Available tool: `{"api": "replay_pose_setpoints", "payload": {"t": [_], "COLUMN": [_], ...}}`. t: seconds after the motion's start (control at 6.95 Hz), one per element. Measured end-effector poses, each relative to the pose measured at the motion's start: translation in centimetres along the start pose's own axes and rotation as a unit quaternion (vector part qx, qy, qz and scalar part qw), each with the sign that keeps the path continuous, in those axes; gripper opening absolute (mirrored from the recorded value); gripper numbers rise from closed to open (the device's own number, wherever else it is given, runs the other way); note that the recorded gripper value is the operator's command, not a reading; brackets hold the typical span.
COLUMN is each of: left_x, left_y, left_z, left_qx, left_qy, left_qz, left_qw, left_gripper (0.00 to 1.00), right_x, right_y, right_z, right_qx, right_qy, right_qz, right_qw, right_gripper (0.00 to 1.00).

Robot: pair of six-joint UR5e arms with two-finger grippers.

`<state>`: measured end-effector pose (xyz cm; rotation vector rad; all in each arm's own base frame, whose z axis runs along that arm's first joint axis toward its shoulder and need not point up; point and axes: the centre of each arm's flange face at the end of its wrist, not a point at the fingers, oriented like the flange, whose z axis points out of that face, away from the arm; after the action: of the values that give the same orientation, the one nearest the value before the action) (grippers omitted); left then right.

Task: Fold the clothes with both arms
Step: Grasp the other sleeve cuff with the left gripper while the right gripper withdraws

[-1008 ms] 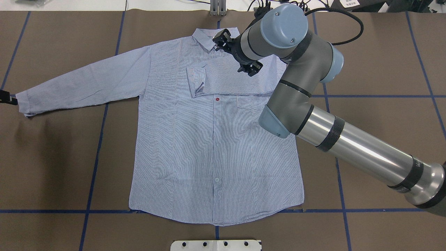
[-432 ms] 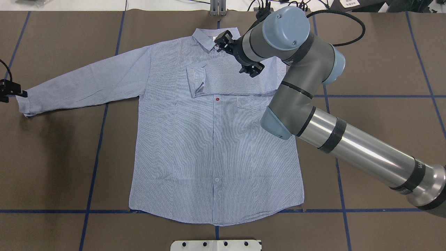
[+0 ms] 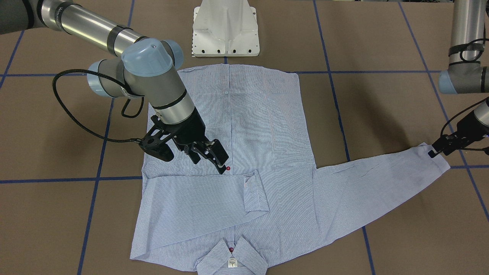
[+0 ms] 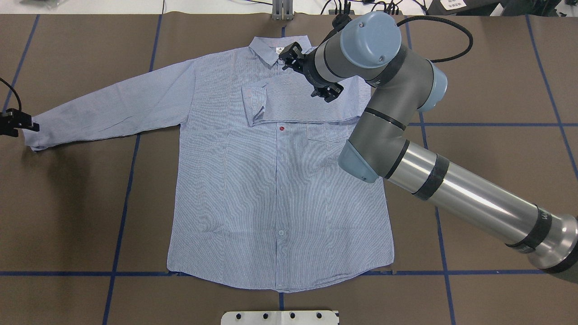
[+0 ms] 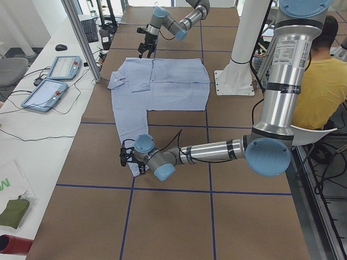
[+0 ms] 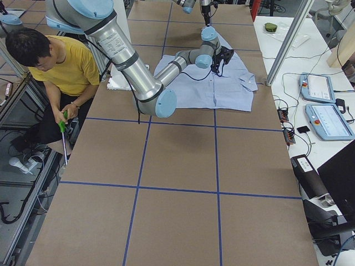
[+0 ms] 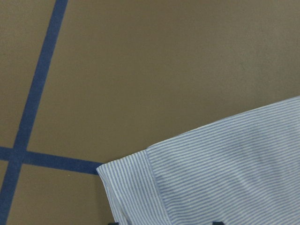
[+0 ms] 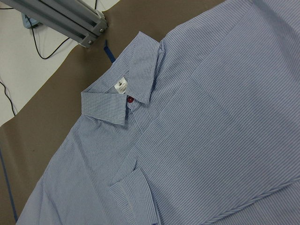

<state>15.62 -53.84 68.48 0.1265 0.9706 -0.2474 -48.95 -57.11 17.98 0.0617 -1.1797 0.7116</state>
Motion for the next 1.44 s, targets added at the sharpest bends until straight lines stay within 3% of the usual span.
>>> {"api": "replay_pose_setpoints", "payload": {"t": [0.14,0.29,0.86,1.15,1.44], "left_x": [0.0,0.0,5.6,16.0,27.7], "left_y": [0.3,0.4,-2.0,-6.8,-7.6], "left_z": [0.4,0.6,-0.2,-2.3,-4.0], "left_qx": [-0.003,-0.004,0.006,0.024,0.026], "left_qy": [0.000,0.001,0.026,0.048,0.074], "left_qz": [0.001,-0.002,0.016,0.038,0.049], "left_qw": [1.0000,1.0000,0.9995,0.9978,0.9957], "left_gripper": [0.09,0.00,0.00,0.00,0.00], "right_x": [0.0,-0.1,-0.4,0.0,2.6], "right_y": [0.1,0.2,0.4,0.1,-2.9], "right_z": [0.0,0.0,-0.7,-1.3,-3.0], "right_qx": [0.000,0.000,-0.002,-0.001,0.014], "right_qy": [0.000,-0.002,-0.009,-0.012,-0.012], "right_qz": [0.000,0.001,0.003,0.001,0.004], "right_qw": [1.0000,1.0000,1.0000,0.9999,0.9998], "right_gripper": [0.99,0.99,0.99,1.00,1.00]}}
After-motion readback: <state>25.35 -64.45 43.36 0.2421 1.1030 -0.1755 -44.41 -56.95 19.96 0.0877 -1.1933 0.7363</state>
